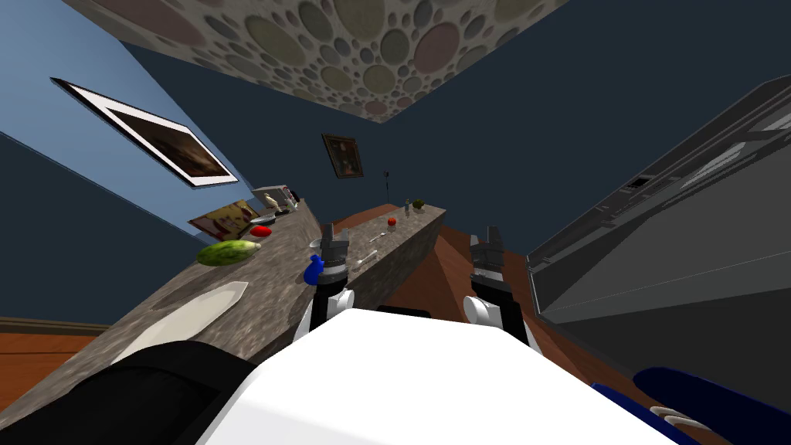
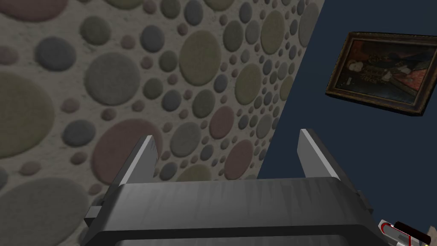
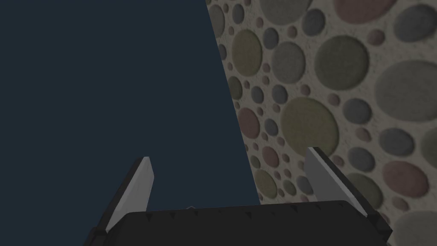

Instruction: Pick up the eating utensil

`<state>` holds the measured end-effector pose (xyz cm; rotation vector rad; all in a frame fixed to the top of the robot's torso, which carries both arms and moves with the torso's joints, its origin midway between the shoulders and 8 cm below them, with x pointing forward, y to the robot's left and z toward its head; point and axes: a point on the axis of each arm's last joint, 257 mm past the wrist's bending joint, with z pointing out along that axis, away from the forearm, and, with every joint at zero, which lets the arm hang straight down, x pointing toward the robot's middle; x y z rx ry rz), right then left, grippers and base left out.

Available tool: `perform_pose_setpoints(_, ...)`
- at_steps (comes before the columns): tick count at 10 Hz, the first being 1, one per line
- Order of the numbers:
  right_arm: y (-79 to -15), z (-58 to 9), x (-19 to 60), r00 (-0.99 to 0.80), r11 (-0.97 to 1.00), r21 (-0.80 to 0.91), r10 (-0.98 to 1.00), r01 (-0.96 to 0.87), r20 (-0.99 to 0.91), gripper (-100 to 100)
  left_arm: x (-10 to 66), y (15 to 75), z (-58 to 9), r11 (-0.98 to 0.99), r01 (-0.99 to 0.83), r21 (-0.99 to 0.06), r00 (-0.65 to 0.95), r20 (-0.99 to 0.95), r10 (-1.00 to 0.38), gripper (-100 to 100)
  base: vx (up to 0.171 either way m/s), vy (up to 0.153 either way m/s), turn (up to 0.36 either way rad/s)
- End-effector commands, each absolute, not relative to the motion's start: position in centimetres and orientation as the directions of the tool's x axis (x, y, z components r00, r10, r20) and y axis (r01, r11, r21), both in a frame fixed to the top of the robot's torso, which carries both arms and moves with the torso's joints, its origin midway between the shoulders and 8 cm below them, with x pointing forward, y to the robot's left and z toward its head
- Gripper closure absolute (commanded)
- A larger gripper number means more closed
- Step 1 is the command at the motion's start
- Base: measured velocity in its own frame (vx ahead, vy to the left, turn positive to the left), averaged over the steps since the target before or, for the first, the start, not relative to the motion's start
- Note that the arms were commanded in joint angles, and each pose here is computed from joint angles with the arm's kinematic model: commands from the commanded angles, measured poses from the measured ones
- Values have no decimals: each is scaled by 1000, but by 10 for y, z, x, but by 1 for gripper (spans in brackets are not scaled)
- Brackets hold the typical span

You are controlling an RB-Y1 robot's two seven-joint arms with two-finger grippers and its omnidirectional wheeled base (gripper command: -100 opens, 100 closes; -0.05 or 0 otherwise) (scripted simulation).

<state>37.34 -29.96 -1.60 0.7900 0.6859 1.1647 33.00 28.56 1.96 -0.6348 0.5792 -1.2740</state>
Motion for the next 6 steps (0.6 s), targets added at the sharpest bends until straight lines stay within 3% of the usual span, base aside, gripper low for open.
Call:
perform_pose_setpoints(1, -300, -16, 373, 259, 196, 829, 964, -524, -65, 0, 332, 286, 19, 173, 672, -720, 183, -65, -981, -100, 11, -15, 6)
perform_pose_setpoints(6, -300, -16, 373, 259, 196, 829, 964, -524, -65, 0, 342, 301, 12, 145, 618, -773, 127, -85, -988, -100, 48, -60, 14)
